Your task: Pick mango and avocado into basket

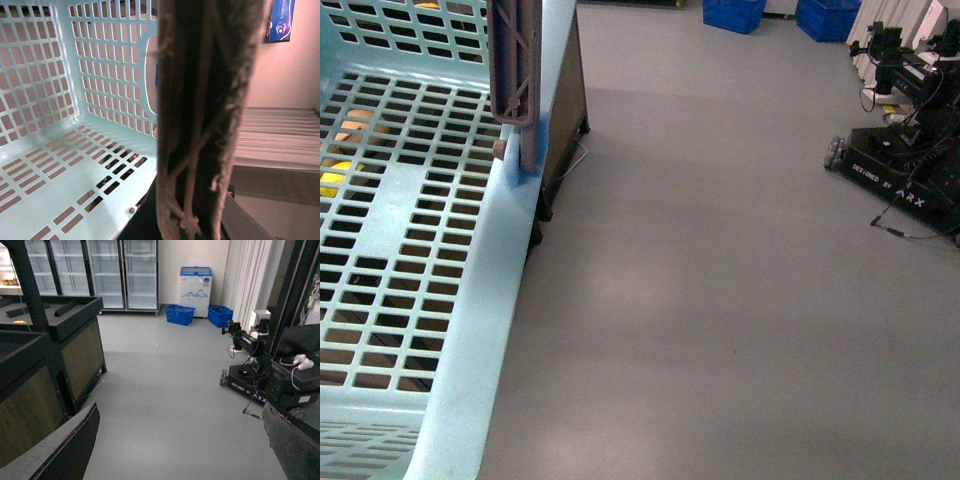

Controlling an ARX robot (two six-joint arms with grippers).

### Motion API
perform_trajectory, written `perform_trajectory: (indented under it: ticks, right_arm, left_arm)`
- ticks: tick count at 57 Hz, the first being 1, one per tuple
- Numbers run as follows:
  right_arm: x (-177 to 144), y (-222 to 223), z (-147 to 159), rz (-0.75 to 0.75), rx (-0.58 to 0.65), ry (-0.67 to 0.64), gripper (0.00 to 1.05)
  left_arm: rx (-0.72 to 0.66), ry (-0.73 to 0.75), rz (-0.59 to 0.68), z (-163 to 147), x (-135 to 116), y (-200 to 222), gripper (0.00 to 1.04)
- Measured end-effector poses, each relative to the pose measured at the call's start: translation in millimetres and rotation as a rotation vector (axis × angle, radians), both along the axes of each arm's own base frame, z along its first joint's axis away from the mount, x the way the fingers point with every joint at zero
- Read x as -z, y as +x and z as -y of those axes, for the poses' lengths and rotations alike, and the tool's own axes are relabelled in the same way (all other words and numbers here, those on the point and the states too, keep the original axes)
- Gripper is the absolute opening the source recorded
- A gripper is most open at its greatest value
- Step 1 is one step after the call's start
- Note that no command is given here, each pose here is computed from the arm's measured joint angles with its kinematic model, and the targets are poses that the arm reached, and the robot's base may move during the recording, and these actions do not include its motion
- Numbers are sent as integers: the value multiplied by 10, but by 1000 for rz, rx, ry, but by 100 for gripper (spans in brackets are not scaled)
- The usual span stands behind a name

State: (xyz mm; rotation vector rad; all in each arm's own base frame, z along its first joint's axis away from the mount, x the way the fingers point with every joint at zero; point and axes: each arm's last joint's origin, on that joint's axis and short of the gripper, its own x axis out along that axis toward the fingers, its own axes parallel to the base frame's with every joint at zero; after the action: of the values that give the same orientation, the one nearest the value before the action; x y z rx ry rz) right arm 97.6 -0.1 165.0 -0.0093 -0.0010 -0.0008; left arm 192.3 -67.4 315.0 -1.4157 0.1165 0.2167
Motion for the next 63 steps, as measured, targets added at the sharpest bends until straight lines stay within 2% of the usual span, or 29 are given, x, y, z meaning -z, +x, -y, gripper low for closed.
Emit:
perform_trajectory:
  ticks: [63]
  right_arm:
    - [4,0,-2,-3,-3,0,97]
  left_arm:
    - [2,-1,0,3,1,-3,9]
